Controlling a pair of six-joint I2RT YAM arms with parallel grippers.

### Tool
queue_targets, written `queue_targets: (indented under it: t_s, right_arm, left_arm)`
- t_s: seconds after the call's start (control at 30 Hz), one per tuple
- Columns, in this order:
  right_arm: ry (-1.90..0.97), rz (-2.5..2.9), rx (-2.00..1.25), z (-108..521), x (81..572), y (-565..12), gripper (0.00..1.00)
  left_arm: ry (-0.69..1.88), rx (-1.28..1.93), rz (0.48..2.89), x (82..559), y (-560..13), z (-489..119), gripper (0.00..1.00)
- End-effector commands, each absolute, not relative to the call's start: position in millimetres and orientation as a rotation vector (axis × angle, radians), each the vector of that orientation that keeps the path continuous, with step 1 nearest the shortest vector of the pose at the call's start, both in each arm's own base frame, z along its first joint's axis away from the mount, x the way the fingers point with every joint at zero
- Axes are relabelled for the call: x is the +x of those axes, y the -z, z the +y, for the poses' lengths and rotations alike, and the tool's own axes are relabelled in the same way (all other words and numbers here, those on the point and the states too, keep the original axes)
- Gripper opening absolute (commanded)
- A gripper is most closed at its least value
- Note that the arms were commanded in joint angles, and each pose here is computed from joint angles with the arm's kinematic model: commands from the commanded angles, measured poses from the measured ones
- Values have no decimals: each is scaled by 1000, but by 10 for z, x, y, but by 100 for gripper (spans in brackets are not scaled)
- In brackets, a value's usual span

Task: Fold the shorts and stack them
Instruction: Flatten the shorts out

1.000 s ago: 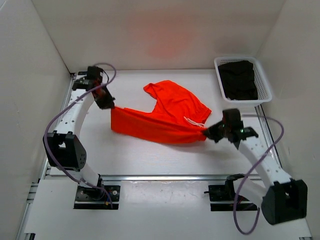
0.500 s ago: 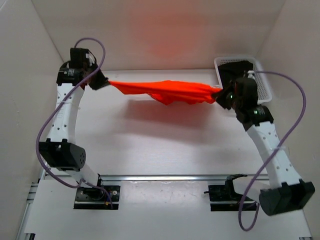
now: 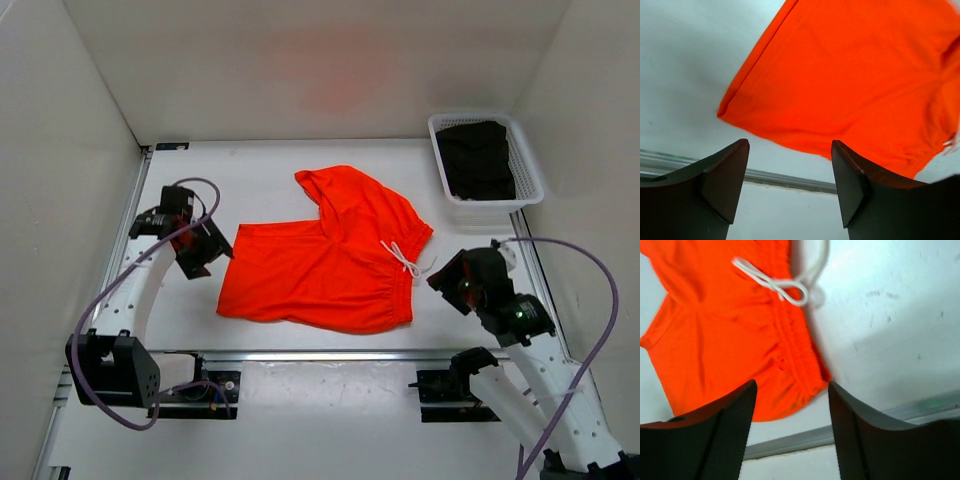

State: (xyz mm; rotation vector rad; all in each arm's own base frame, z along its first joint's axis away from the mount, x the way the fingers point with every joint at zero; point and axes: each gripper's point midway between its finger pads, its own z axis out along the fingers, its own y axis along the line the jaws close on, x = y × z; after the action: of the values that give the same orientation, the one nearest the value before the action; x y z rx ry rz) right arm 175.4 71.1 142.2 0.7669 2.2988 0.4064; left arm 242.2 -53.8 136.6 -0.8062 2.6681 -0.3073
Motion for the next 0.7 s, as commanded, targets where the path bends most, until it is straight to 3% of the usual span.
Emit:
queue_targets:
  t_s: [0.0, 0.07, 0.1, 0.13, 0.17, 0.2, 0.3, 0.33, 0.4, 0.47, 0.53, 0.6, 0.67]
  right_arm:
    - [-364, 2188, 727, 674, 2091, -1911, 57]
    - [-301, 2290, 633, 774, 2277, -1840, 40]
    - [-242, 2362, 617, 807, 2377, -1713, 16]
    - [-255, 2352, 566, 872, 2521, -1824, 9]
    - [-236, 2373, 552, 893, 2582, -1802, 3]
    - [-213, 2400, 537, 942, 2721, -1720, 0]
    - [-182, 2415, 503, 952, 3027, -1693, 0]
    - [-203, 2415, 492, 980, 3128, -1689, 5]
    - [-154, 2446, 488, 918, 3330, -1574, 24]
    - [-87, 2500, 502, 848, 3456, -1363, 36]
    - [-71, 2504, 495, 828, 3625, -1334, 53]
    - [-10, 2554, 475, 785, 3733, -1135, 66]
    - [16, 2580, 450, 781, 3906, -1028, 69]
  left_arm:
    - [339, -683, 2502, 2913, -1883, -564, 78]
    - [324, -645, 2517, 3091, -1909, -618, 74]
    - [345, -586, 2491, 3224, -2072, -717, 66]
    - [329, -537, 2498, 3316, -2091, -751, 58]
    - [329, -497, 2548, 3434, -1975, -841, 44]
    - [346, -413, 2523, 3583, -2124, -975, 39]
    - [339, -296, 2587, 3881, -2061, -1278, 37]
    - [335, -266, 2604, 3949, -2037, -1351, 37]
    - [318, -204, 2678, 4080, -1782, -1575, 40]
    - [363, -140, 2670, 4225, -1837, -1801, 57]
    - [360, -64, 2699, 4370, -1653, -2048, 68]
    - [359, -33, 2756, 4464, -1335, -2231, 70]
    - [385, 24, 2741, 4552, -1313, -2444, 70]
